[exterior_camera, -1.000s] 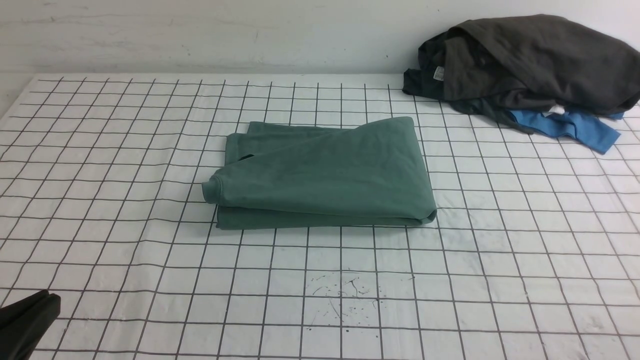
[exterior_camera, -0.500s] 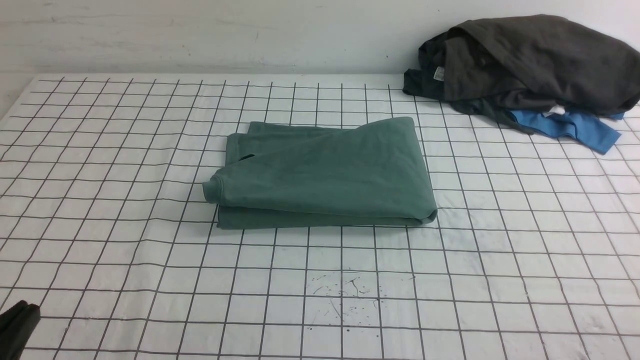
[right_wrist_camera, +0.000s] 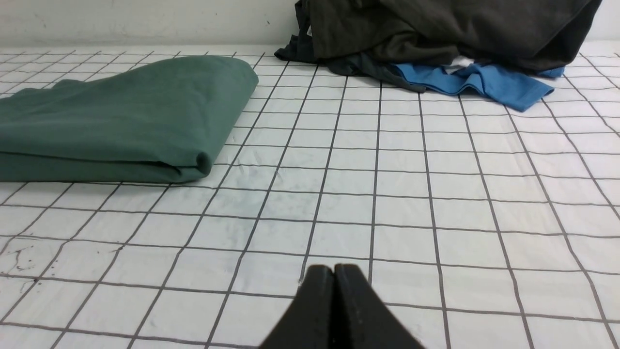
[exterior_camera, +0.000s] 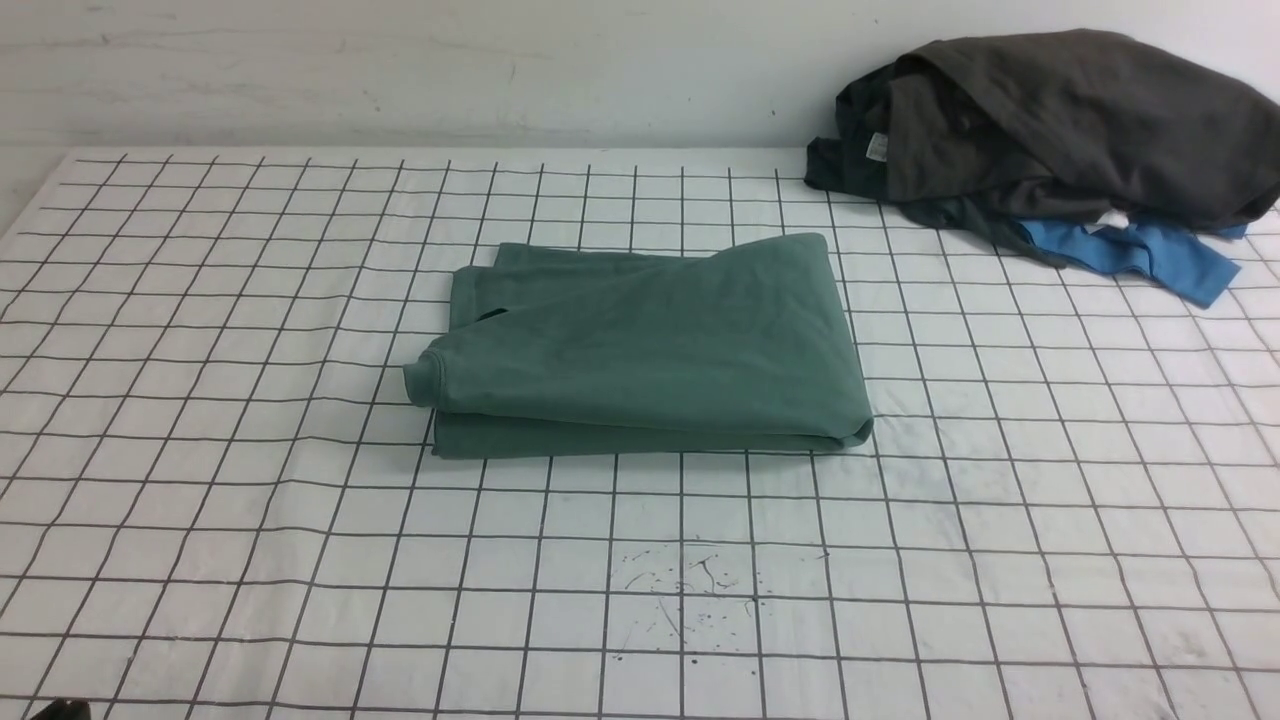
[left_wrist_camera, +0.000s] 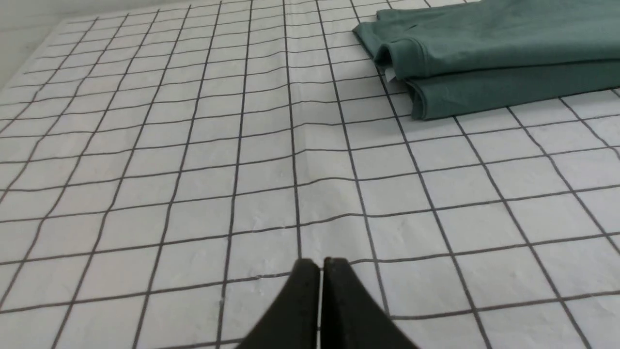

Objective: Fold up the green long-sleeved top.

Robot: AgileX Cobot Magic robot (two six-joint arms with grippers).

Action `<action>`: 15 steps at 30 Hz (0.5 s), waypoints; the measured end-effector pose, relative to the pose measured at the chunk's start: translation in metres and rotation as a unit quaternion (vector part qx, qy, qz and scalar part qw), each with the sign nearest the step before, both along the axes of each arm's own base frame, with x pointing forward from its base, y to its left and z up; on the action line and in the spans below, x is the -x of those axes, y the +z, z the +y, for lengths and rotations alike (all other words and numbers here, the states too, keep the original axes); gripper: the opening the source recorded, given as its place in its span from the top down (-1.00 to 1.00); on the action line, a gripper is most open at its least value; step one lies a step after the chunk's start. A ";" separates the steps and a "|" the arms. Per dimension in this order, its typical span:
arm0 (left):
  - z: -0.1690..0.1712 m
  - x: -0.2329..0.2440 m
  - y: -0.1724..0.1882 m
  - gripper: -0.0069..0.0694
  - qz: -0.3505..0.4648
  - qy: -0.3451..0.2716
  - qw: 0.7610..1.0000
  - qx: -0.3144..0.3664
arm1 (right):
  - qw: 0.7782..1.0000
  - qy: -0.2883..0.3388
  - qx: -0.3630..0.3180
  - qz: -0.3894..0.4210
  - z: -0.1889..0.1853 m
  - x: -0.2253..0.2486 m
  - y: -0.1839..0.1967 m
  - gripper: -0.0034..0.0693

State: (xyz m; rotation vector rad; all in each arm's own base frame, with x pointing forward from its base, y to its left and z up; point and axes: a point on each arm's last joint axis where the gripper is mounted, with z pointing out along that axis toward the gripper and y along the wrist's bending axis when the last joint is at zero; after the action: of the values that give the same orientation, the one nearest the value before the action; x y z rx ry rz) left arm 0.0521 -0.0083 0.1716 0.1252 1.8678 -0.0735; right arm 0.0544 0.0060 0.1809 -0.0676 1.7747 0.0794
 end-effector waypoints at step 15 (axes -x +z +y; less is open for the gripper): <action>-0.002 0.000 0.001 0.84 0.004 -0.005 0.999 0.046 | 1.000 0.000 0.000 0.000 0.000 0.000 0.000 0.94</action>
State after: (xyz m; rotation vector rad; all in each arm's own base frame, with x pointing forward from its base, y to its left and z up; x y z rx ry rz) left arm 0.0519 -0.0101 0.1722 0.0693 1.8685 -0.1669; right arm 0.0544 0.0060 0.1809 -0.0676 1.7747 0.0794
